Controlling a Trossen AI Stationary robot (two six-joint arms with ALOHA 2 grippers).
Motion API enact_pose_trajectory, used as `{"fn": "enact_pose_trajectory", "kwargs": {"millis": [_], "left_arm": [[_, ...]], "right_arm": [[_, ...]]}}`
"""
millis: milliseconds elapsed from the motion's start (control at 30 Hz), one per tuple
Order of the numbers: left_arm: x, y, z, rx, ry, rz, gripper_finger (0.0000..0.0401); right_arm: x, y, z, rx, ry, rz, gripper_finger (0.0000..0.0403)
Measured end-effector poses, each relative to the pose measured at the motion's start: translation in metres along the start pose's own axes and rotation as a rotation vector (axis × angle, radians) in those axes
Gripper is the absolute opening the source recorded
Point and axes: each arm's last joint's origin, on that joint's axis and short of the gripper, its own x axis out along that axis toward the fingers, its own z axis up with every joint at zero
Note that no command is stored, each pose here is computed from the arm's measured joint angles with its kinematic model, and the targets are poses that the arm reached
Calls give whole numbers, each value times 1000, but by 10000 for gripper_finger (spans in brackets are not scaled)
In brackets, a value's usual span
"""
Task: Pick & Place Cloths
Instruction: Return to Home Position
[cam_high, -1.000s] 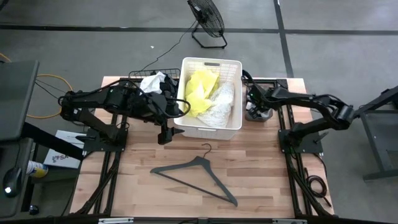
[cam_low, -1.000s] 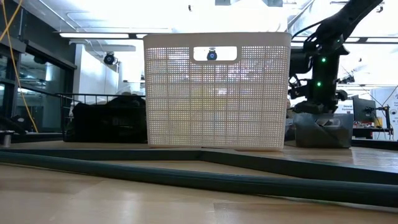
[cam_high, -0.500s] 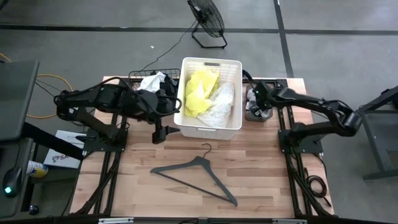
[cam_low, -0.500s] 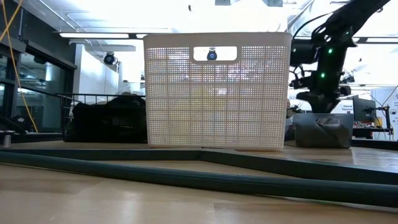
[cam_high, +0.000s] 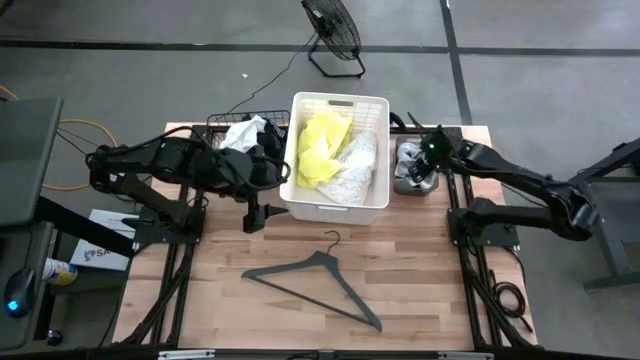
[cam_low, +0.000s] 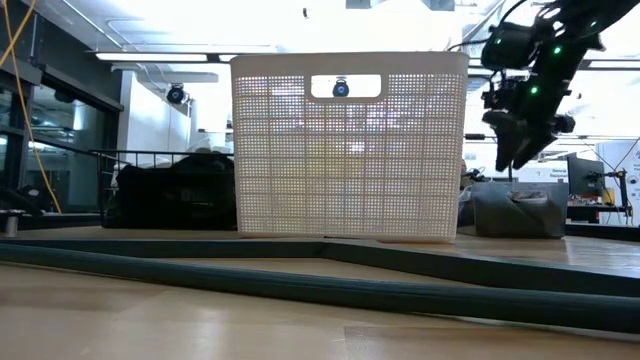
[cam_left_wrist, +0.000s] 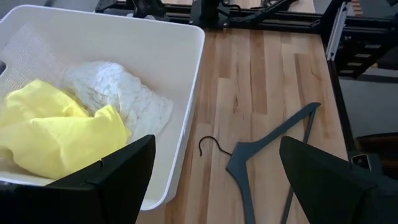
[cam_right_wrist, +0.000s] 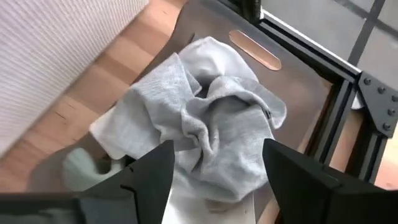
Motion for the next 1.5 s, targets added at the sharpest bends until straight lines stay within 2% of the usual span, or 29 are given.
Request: {"fn": "enact_pose_trajectory", "kwargs": {"millis": [167, 433, 633, 733, 933, 1167, 1400, 1500], "left_arm": [[-3, -14, -3, 35, -17, 37, 338], [-6, -32, -11, 57, -30, 64, 338], [8, -33, -37, 18, -5, 95, 338], [18, -32, -51, -3, -43, 74, 338], [21, -22, -86, -32, -187, 7, 338], [18, -3, -139, -80, -353, -64, 338], [24, 14, -195, -104, -550, -106, 338], [29, 19, -218, -102, -587, -109, 338]], "right_arm": [[-16, -1, -4, 52, -61, 116, 240], [-60, 8, -21, -40, -258, 420, 238], [-90, 10, -41, -99, -371, 634, 238], [-100, 12, -49, -118, -453, 749, 238], [-85, 32, -63, -177, -643, 947, 238], [-49, 54, -84, -206, -742, 1068, 238], [-35, 60, -94, -224, -824, 1175, 238], [-30, 61, -97, -241, -856, 1216, 238]]}}
